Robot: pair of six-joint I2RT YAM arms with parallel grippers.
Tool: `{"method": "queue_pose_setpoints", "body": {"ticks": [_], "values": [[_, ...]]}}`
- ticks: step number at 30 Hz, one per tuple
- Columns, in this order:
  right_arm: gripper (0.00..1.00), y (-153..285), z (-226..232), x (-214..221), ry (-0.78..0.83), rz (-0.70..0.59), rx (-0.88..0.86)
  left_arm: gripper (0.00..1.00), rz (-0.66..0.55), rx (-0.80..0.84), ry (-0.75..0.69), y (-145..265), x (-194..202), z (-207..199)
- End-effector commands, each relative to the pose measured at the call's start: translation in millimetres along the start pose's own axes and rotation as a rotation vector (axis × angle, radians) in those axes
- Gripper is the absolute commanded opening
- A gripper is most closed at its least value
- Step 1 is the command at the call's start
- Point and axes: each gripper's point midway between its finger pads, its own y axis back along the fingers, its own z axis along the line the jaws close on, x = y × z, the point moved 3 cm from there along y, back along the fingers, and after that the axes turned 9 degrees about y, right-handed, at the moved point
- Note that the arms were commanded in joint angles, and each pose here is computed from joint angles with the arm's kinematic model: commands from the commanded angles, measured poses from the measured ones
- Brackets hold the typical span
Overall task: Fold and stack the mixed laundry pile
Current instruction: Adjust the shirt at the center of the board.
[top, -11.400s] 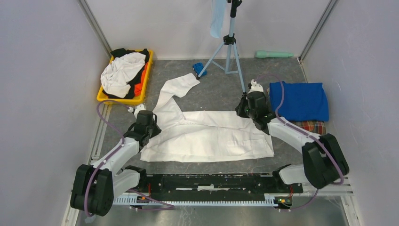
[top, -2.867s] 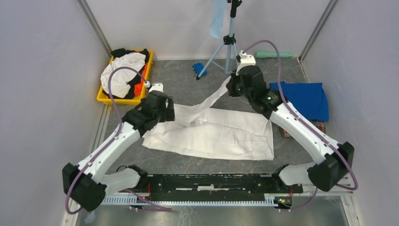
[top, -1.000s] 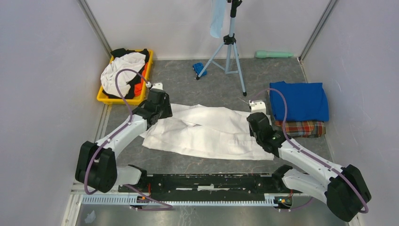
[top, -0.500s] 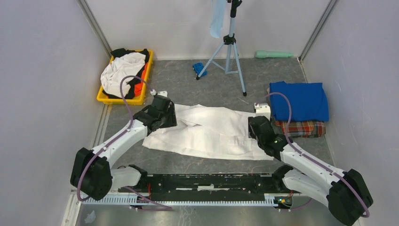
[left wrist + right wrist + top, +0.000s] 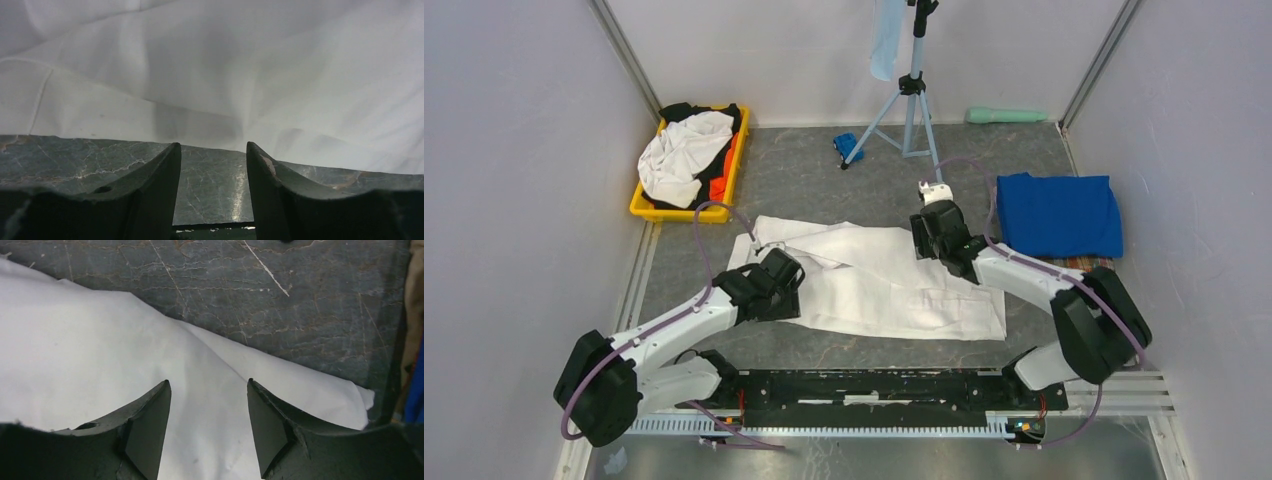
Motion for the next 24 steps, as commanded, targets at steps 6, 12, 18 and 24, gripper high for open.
{"method": "queue_pose_setpoints", "body": {"ticks": [6, 12, 18, 24], "values": [[0.62, -53.3, -7.9, 28.7, -0.038, 0.148, -0.03, 0.55, 0.076, 0.003, 0.095, -17.0, 31.4, 6.1], [0.61, -49.4, 2.2, 65.1, -0.073, 0.227, -0.09, 0.54, 0.061, -0.011, 0.109, -32.0, 31.3, 4.9], [0.61, -28.6, 18.6, 104.7, -0.16, 0.298, -0.182, 0.5, 0.003, -0.026, 0.137, -55.1, 2.0, -3.5], [0.62, -0.8, 45.3, 134.8, -0.223, 0.351, -0.284, 0.48, 0.003, -0.024, 0.142, -78.9, -34.8, -14.9]]}}
